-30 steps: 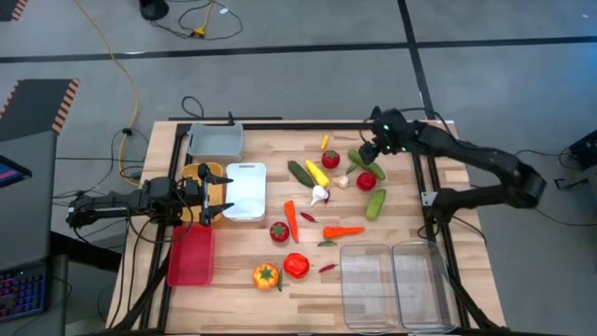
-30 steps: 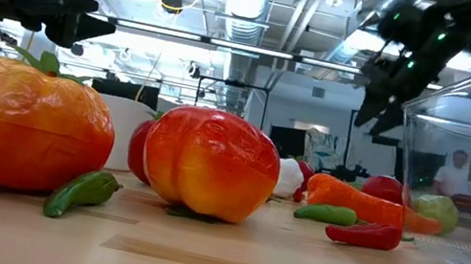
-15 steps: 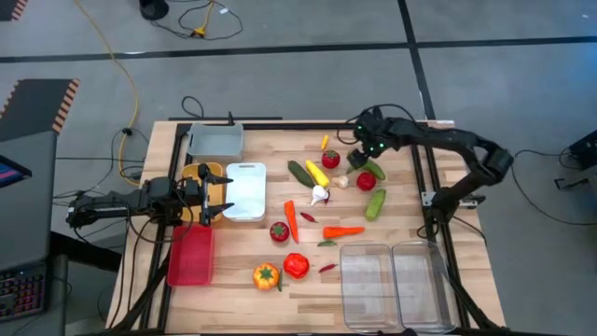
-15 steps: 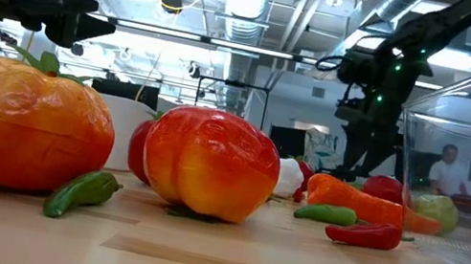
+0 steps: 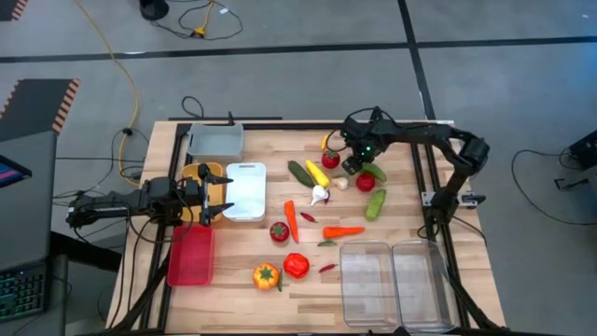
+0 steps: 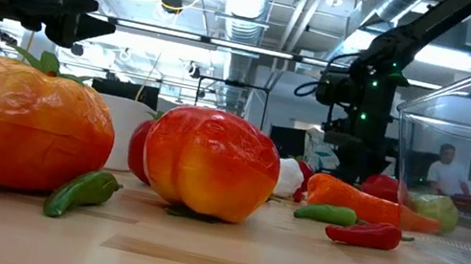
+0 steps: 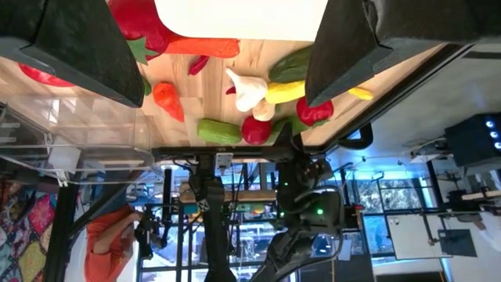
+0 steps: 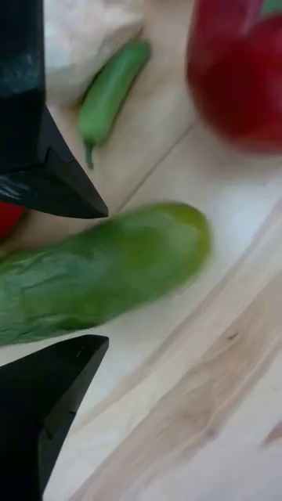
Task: Sort produce into baskets
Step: Put the top green cucumber into the right transparent bin
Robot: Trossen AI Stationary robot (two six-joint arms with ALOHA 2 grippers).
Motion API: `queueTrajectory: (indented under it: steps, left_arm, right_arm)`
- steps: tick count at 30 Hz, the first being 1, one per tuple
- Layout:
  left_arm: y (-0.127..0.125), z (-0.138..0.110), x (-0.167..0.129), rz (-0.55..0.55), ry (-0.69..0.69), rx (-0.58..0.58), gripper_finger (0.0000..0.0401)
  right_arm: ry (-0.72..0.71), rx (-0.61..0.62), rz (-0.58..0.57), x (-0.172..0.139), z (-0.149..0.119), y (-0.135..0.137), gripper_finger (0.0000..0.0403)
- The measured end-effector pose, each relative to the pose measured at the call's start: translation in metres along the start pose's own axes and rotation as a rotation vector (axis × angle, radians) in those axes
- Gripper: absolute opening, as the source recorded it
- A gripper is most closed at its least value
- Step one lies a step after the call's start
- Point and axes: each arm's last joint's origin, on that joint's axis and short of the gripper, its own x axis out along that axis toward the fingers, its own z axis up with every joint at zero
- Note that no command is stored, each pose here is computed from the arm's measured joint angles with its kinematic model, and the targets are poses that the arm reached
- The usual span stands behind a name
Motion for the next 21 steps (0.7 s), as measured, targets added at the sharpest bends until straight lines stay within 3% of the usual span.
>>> queueTrajectory:
  steps: [5, 15, 21]
  left_arm:
    - [0.0, 0.0001, 0.0, 0.0, -0.001, 0.0, 0.0341]
    - [0.0, -0.0001, 0.0, 0.0, 0.0, 0.0, 0.0341]
    - [0.0, 0.0, 0.0, 0.0, 0.0, 0.0, 0.0341]
  right_arm:
    - [0.002, -0.009, 0.0, -0.0015, -0.0005, 0.003, 0.0261]
    - [0.029, -0.011, -0.007, -0.0014, -0.0031, 0.0022, 0.0172]
    - [0.031, -0.011, -0.008, -0.0019, -0.0035, 0.0021, 0.0168]
